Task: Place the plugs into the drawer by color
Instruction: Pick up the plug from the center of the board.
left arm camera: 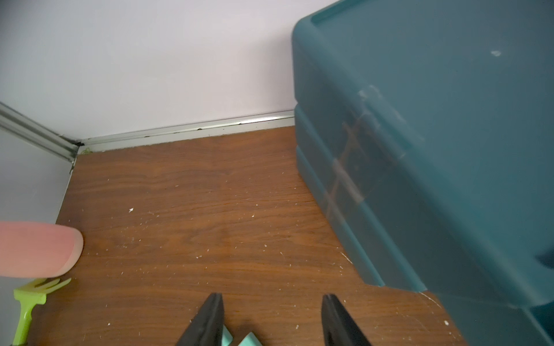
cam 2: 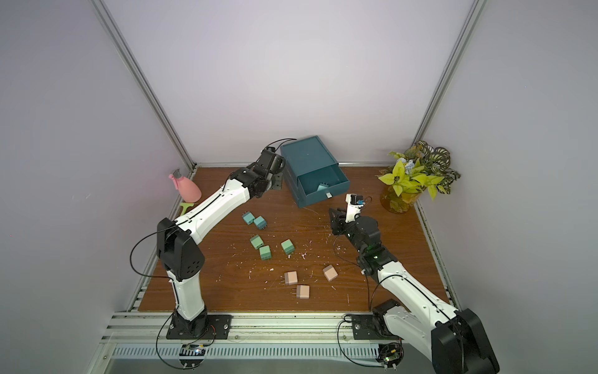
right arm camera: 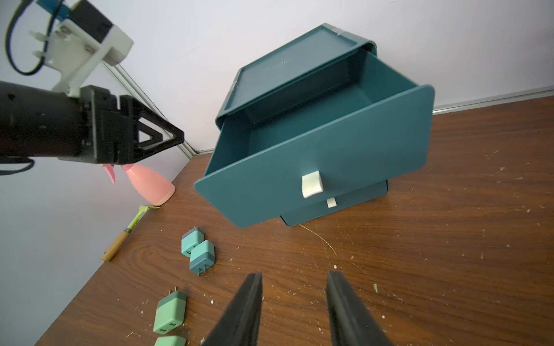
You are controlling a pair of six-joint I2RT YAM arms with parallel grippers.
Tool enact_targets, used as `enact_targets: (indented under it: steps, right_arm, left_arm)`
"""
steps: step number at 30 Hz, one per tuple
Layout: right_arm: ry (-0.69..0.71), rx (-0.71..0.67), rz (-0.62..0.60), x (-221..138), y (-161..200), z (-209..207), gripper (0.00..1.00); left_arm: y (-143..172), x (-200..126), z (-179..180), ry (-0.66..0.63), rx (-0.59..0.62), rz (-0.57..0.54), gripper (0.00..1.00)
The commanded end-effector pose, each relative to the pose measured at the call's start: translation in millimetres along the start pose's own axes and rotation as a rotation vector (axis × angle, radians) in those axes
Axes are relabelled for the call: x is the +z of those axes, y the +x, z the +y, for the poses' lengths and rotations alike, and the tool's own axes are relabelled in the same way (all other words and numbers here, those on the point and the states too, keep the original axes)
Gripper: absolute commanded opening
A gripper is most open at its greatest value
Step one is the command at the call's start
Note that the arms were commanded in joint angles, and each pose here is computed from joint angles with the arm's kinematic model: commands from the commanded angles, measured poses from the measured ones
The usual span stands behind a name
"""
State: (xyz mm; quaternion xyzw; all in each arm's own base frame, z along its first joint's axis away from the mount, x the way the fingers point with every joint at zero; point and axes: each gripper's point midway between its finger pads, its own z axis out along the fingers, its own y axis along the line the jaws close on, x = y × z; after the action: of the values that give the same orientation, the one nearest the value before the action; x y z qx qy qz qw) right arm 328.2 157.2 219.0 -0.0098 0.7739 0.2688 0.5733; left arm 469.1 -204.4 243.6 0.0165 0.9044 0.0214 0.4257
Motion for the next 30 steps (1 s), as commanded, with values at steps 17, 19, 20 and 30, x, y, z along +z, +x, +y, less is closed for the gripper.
enact_targets:
  steps: [17, 19, 20, 30]
  right_arm:
    - [-0.058, 0.004, -0.011, 7.7, -3.7, 9.9, 0.42]
    - [-0.057, 0.002, -0.009, 7.4, -3.4, 9.8, 0.42]
    - [-0.057, 0.001, -0.01, 7.1, -3.6, 10.0, 0.42]
    - [-0.06, 0.001, -0.004, 7.6, -2.2, 10.3, 0.43]
  left_arm:
    - [123.4, 47.7, 106.7, -0.171, -0.511, 0.055, 0.63]
    - [133.3, 57.7, 104.5, -0.182, -0.528, 0.093, 0.65]
    - [136.3, 61.4, 104.1, -0.189, -0.535, 0.107, 0.66]
    - [152.2, 84.5, 104.3, -0.208, -0.578, 0.163, 0.72]
